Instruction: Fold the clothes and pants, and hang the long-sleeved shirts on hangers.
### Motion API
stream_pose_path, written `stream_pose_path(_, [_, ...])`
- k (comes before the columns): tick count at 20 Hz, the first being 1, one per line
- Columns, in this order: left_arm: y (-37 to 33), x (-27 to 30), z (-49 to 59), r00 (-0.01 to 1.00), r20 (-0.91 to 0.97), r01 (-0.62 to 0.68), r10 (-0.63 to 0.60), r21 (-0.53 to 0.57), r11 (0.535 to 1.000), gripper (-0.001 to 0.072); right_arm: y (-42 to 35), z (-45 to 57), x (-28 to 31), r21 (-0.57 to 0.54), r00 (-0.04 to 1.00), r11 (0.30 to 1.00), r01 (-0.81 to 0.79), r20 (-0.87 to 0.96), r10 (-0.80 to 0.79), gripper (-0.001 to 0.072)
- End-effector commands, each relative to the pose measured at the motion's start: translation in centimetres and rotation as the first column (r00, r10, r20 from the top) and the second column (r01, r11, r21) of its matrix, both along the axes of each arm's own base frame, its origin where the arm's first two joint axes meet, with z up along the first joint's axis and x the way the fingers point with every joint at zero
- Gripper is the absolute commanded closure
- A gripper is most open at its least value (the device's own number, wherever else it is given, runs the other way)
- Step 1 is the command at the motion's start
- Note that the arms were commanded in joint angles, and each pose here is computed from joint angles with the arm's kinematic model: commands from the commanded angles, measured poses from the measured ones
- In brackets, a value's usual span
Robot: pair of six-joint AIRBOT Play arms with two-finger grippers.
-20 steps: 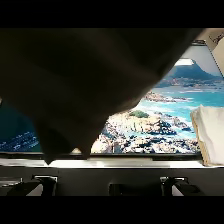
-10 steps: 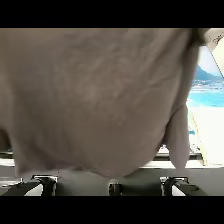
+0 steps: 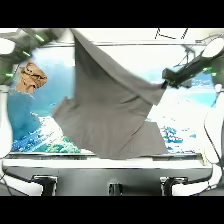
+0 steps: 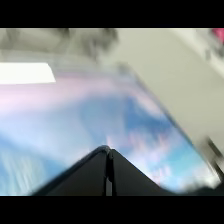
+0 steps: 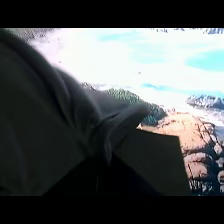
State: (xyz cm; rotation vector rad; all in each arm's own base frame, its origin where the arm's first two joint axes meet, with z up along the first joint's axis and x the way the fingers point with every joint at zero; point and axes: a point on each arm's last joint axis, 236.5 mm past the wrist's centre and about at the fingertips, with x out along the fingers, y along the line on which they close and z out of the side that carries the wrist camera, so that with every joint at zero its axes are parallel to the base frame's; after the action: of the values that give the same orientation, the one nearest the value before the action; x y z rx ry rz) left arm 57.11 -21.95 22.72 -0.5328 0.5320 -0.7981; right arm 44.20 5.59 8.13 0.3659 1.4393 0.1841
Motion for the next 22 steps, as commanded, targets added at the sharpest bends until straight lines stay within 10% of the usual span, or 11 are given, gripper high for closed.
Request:
stream_pose_path(1, [-3.4, -6.1, -16.4, 0.774, -0.622, 0.192, -0.118, 0.053, 0.98, 0.0586, 0.2, -4.7, -2.8, 0.021, 0.969, 0.998, -0.051, -0.242, 0.055, 0.0677])
stream_pose_path(3, [-3.1, -8.5, -18.7, 0.69, -0.712, 0.257, -0.127, 0.077, 0.963, -0.0003, 0.0, -4.9, -2.6, 0.013, 0.97, 0.998, -0.053, -0.238, 0.055, 0.0677])
stream_pose_path(10, [9.7, -16.1, -21.5, 0.523, -0.838, 0.376, 0.155, 0.39, 0.841, -0.0004, -1.6, -5.3, -3.5, -0.05, 0.961, 0.994, -0.101, -0.265, 0.084, 0.0677])
stream_pose_path(14, [10.6, -21.8, -25.7, 0.477, -0.848, 0.244, 0.229, 0.379, 0.893, 0.0114, -1.1, -5.2, -3.2, -0.029, 0.964, 0.995, -0.1, -0.251, 0.089, 0.0677])
stream_pose_path(22, [7.5, -30.1, -32.7, 0.392, -0.905, 0.044, 0.163, 0.196, 0.98, 0.0127, -1.1, -5.2, -2.9, -0.031, 0.968, 0.995, -0.094, -0.237, 0.084, 0.0677])
